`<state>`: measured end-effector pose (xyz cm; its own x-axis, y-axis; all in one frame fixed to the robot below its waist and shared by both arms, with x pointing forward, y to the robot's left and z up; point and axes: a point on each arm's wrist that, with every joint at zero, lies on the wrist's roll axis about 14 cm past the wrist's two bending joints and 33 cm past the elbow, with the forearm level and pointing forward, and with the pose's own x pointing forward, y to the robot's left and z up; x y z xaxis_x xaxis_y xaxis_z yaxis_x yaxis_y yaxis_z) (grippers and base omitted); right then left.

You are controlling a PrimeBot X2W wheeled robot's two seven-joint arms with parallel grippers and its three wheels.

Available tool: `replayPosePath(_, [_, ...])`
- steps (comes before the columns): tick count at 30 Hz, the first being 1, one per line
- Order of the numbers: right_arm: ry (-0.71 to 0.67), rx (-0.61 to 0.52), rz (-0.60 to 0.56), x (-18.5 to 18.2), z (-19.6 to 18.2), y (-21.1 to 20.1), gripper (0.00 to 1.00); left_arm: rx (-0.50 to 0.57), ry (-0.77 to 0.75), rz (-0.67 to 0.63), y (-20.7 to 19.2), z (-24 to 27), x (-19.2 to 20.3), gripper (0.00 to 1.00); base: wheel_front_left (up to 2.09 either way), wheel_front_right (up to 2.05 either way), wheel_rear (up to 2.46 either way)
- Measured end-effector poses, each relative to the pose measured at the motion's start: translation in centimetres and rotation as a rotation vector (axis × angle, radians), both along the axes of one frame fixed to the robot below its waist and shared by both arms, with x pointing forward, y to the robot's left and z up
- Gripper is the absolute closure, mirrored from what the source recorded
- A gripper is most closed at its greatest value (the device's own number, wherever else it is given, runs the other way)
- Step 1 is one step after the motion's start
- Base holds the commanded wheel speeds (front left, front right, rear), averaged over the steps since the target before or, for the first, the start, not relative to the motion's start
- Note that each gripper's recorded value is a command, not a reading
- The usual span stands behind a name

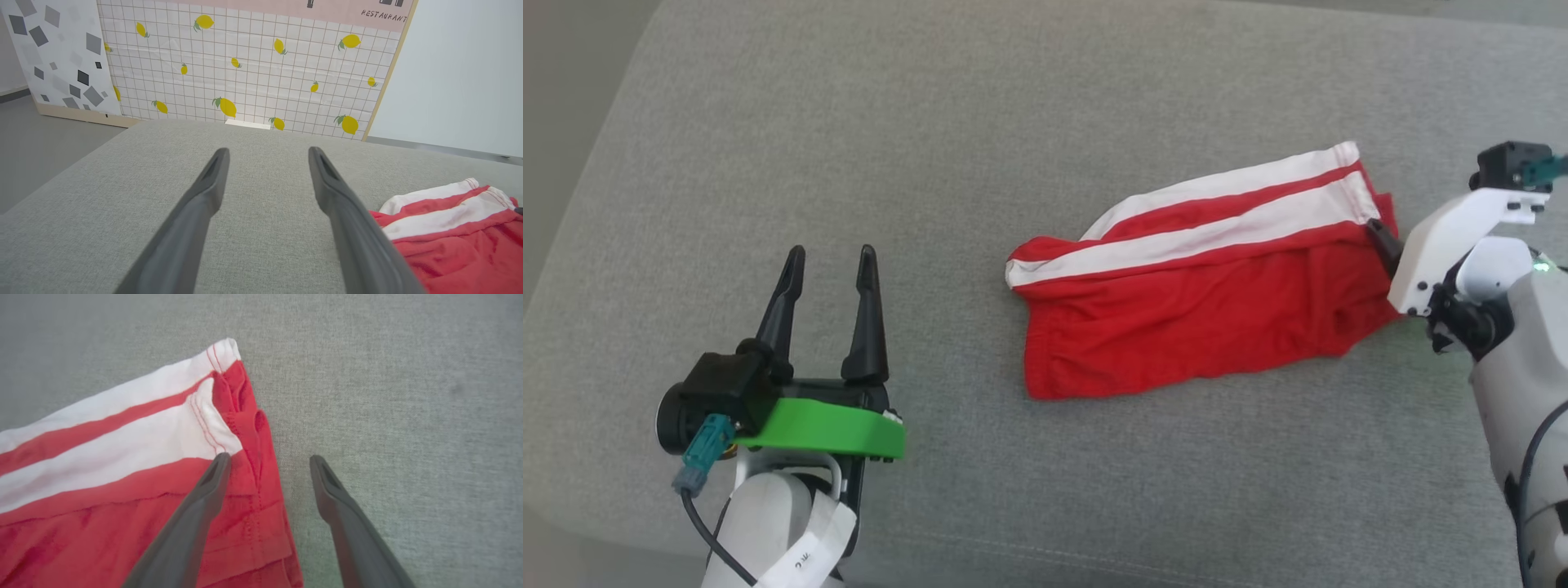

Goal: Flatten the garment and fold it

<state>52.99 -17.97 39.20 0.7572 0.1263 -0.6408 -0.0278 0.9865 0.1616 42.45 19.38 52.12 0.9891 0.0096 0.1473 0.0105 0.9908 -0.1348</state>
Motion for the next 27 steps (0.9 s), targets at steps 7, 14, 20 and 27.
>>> replayPosePath(7, [0.16,-0.019,0.065,0.1,-2.2,2.2,0.0,-0.01,0.014,0.03,1.0,-0.5,-0.1,0.0,0.0,0.0,0.0])
replayPosePath(14, [0.241,0.003,0.101,-0.2,-2.3,3.7,1.0,-0.018,0.011,0.05,1.5,-0.3,-0.3,0.0,0.0,0.0,0.0])
replayPosePath(20, [0.196,0.036,0.104,-0.7,-1.7,4.2,1.0,-0.023,0.0,0.045,1.2,0.1,-0.4,0.0,0.0,0.0,0.0])
replayPosePath(27, [0.137,0.039,0.013,-2.0,-1.0,0.3,1.0,-0.035,-0.004,0.028,0.5,0.3,-0.9,0.0,0.0,0.0,0.0])
